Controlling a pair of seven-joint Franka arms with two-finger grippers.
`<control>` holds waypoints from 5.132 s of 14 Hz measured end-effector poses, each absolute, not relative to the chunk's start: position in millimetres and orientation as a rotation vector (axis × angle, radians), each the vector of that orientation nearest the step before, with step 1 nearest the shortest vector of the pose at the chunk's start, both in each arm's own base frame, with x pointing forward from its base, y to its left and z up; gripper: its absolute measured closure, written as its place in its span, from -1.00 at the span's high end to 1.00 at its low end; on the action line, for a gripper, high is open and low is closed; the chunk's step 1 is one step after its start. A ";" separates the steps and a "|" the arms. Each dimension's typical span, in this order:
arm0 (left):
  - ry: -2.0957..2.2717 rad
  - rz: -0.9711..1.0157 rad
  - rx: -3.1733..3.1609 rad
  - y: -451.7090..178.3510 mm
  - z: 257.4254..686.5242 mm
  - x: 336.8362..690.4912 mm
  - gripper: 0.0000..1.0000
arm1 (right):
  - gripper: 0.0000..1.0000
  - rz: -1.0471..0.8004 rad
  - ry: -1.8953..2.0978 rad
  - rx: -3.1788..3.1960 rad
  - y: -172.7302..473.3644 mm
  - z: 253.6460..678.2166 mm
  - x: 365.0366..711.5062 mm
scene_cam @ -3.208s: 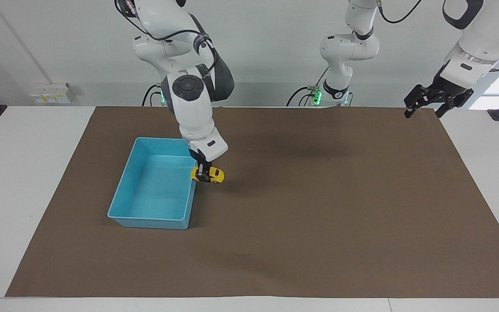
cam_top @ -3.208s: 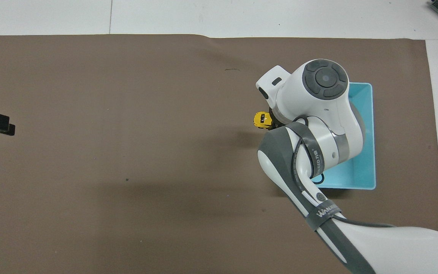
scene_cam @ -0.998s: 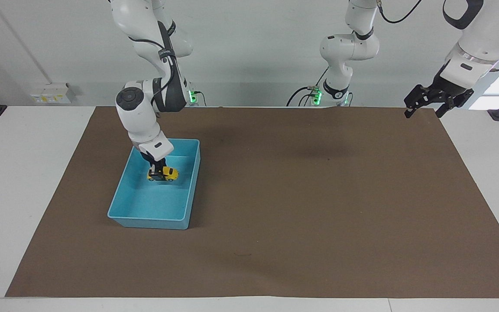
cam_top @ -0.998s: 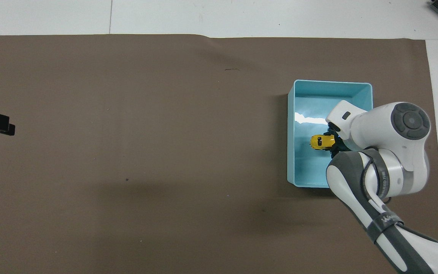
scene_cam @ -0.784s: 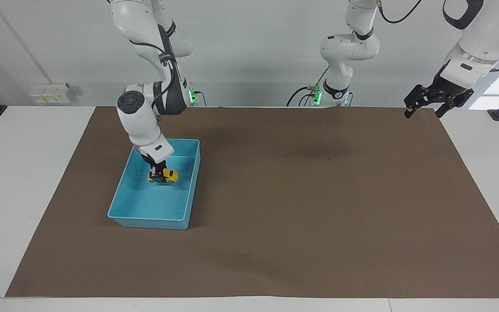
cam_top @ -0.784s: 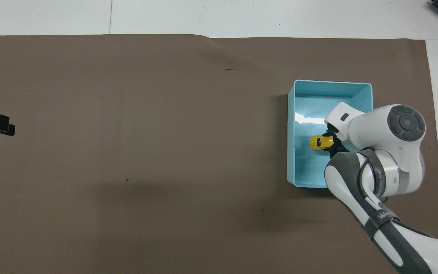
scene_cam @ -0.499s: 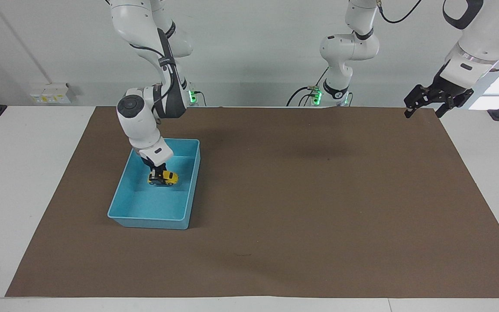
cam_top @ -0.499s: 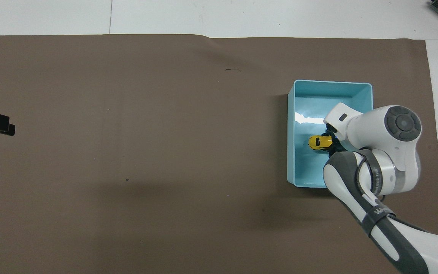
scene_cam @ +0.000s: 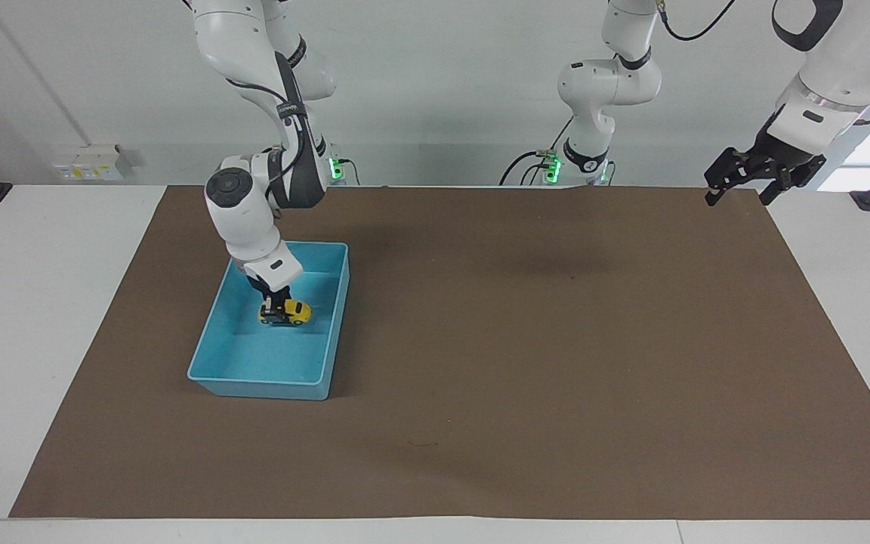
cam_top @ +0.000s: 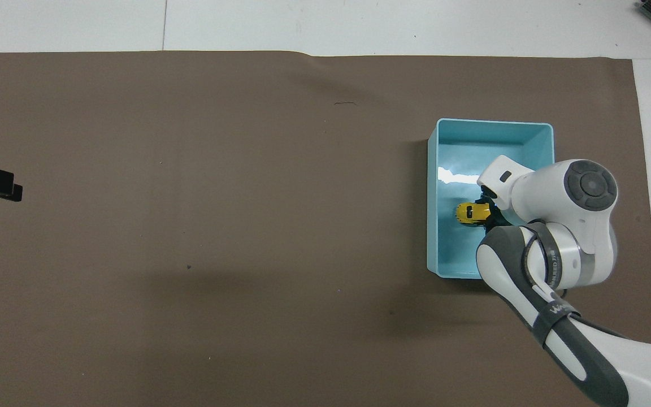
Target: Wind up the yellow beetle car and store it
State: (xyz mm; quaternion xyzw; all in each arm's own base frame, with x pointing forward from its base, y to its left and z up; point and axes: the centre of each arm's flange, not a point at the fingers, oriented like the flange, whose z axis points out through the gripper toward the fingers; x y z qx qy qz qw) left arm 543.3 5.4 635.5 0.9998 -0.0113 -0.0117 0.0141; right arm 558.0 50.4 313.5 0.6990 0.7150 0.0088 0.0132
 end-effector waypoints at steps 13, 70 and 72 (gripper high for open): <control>-0.035 -0.036 3.113 5.4 635.5 543.3 1.00 | 1.00 0.030 2.229 2.174 51.9 314.4 558.4; -0.035 -0.036 3.113 5.4 635.5 543.3 1.00 | 1.00 0.039 0.904 3.016 21.7 637.5 541.0; -0.035 -0.036 3.113 5.4 635.5 543.3 1.00 | 1.00 0.046 0.773 3.053 25.6 641.3 540.0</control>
